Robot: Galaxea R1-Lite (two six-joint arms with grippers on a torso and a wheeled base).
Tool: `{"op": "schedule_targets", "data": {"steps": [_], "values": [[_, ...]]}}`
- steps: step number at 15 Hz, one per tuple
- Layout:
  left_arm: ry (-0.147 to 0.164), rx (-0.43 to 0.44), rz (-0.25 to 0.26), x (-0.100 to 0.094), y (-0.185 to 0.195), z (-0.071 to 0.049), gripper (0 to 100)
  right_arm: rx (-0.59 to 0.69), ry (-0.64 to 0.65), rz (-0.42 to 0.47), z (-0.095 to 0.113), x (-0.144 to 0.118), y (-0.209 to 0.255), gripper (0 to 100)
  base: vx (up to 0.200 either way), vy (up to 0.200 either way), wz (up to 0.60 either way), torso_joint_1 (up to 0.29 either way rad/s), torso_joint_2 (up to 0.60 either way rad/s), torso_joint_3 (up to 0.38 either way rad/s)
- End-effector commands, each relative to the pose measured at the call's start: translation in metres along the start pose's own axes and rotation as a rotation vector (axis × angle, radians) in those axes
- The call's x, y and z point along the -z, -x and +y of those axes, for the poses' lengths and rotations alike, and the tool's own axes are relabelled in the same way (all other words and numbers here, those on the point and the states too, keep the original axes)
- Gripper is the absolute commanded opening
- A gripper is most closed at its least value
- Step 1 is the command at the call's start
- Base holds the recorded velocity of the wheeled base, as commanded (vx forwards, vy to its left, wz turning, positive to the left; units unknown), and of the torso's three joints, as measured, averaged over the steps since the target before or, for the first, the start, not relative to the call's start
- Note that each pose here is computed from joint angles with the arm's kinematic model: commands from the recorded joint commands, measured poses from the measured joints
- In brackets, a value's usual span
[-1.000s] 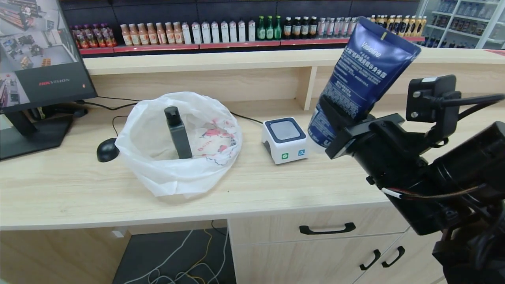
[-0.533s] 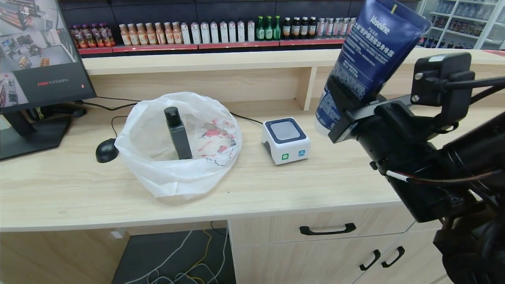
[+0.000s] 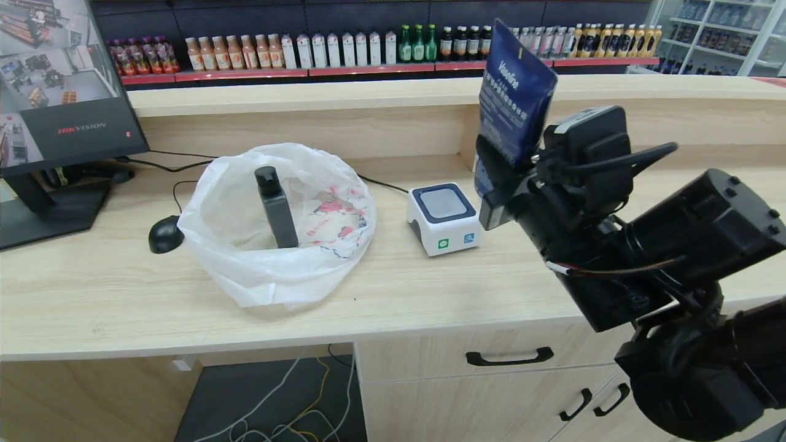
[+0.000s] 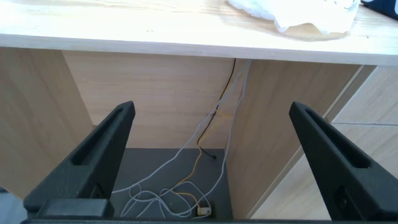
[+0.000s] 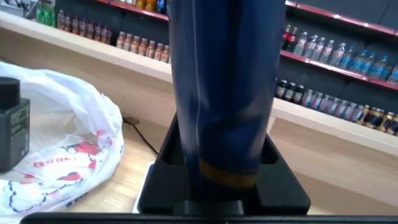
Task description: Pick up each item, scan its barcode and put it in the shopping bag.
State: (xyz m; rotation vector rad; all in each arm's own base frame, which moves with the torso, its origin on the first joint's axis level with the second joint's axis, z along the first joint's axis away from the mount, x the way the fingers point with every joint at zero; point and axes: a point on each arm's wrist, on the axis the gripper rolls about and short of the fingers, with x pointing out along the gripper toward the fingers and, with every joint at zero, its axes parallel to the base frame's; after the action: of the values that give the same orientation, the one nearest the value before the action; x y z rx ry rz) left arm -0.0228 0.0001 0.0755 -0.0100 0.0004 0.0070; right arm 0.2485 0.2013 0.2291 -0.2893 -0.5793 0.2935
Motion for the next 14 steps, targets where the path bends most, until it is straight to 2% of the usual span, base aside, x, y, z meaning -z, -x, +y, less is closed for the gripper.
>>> {"op": "schedule_targets", "data": {"steps": [1,3,5,8,10,14], "values": [[0.001,-0.001,0.0,0.0,0.0,0.0,100,-0.013,0.061,0.009,0.0,0.014,-0.007,0,0.0,0.0,0.0,0.0,0.0,0.0],[0.001,-0.001,0.0,0.0,0.0,0.0,100,-0.055,0.17,-0.043,-0.007,0.022,-0.017,0,0.0,0.0,0.0,0.0,0.0,0.0],[0.001,-0.001,0.0,0.0,0.0,0.0,100,-0.096,0.206,-0.106,-0.005,0.033,-0.035,0,0.0,0.0,0.0,0.0,0.0,0.0],[0.001,-0.001,0.0,0.0,0.0,0.0,100,-0.127,0.357,-0.224,-0.023,0.045,-0.059,0,0.0,0.0,0.0,0.0,0.0,0.0],[0.001,-0.001,0.0,0.0,0.0,0.0,100,-0.184,0.379,-0.223,-0.027,0.066,-0.061,0,0.0,0.0,0.0,0.0,0.0,0.0],[0.001,-0.001,0.0,0.0,0.0,0.0,100,-0.287,0.42,-0.252,-0.043,0.091,-0.062,0,0.0,0.0,0.0,0.0,0.0,0.0]]}}
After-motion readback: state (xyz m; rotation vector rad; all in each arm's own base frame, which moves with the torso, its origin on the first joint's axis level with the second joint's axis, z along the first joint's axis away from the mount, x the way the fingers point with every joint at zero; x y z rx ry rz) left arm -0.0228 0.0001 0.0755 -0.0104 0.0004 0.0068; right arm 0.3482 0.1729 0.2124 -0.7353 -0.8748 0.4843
